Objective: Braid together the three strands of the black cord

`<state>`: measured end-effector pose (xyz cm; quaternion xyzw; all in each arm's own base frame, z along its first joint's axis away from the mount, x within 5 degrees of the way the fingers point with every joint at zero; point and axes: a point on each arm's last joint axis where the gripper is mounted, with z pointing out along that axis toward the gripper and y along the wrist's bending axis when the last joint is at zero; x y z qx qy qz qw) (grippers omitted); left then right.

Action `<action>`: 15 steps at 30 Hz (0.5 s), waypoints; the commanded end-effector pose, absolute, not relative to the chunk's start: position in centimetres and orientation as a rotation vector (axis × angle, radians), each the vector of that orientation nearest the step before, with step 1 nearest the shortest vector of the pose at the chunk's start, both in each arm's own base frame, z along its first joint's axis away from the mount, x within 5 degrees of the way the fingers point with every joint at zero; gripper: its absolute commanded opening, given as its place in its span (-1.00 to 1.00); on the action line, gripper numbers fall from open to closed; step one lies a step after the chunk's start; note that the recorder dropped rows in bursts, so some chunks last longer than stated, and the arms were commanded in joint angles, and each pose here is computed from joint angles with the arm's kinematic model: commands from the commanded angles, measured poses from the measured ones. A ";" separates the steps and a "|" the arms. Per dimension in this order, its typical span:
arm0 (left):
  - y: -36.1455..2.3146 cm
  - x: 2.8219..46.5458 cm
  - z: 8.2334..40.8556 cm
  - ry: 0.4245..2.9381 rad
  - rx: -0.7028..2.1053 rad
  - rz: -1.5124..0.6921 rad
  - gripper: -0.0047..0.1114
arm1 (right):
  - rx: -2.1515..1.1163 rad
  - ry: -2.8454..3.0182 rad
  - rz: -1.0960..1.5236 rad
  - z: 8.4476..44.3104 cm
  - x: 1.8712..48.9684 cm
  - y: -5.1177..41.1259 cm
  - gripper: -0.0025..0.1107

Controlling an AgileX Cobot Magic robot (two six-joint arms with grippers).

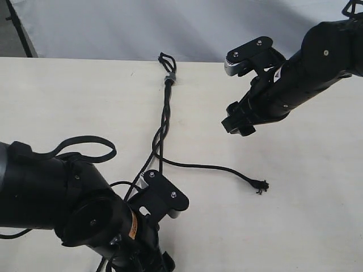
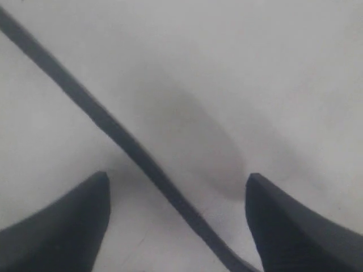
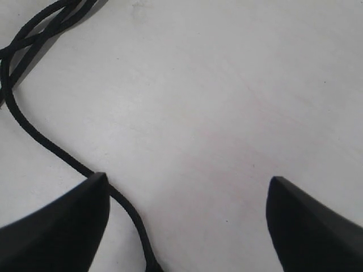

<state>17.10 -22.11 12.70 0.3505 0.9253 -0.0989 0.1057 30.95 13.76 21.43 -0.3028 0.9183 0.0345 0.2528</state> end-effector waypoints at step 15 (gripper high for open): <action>-20.0 18.1 17.2 2.496 1.339 0.090 -0.92 | -0.821 2.490 0.094 21.7 30.9 13.7 0.32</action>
